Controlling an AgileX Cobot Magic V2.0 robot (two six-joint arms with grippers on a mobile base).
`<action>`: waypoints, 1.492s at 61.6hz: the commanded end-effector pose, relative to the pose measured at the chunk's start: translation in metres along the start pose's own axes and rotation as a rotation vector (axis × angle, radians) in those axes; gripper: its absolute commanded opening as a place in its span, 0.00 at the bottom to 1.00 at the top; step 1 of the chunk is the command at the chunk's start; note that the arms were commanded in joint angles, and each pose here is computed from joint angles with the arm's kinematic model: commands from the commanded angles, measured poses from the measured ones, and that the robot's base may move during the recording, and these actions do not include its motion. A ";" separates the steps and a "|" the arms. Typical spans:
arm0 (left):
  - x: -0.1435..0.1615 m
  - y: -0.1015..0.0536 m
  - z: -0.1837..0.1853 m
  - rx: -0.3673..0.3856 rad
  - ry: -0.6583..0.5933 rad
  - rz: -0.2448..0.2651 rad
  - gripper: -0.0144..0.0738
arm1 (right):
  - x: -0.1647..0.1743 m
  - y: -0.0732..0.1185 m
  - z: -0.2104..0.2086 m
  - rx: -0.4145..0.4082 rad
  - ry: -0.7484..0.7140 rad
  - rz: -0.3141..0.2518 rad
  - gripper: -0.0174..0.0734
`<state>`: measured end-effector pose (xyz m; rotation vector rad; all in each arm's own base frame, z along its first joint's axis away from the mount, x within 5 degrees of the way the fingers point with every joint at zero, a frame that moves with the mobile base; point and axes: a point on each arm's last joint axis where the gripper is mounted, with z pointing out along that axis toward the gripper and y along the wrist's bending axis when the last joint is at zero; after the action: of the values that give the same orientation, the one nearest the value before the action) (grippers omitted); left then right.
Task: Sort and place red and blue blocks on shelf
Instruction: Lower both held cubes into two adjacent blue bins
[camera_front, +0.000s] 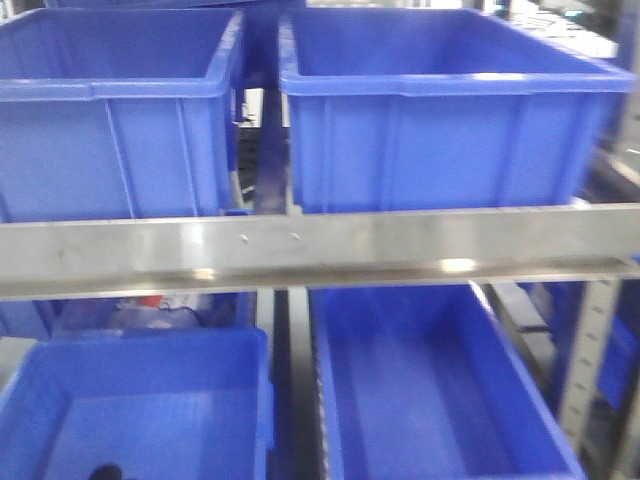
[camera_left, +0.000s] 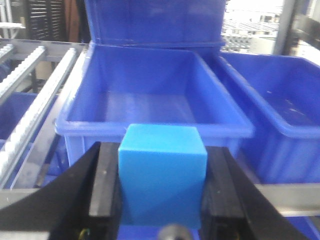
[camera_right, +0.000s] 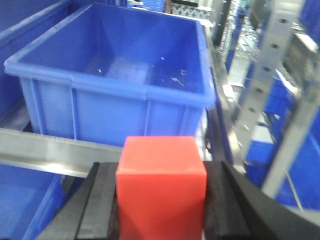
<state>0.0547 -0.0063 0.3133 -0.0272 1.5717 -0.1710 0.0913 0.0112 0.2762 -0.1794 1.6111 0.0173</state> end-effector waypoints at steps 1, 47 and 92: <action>-0.017 -0.002 -0.001 0.009 -0.112 -0.009 0.30 | -0.017 -0.001 -0.001 0.009 -0.115 -0.010 0.29; -0.017 -0.002 -0.001 0.009 -0.112 -0.009 0.30 | -0.017 -0.001 -0.001 0.009 -0.115 -0.010 0.29; -0.017 -0.002 -0.001 0.009 -0.112 -0.009 0.30 | -0.017 -0.001 -0.001 0.009 -0.115 -0.010 0.29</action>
<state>0.0547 -0.0063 0.3133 -0.0272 1.5717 -0.1710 0.0913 0.0112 0.2762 -0.1794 1.6111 0.0173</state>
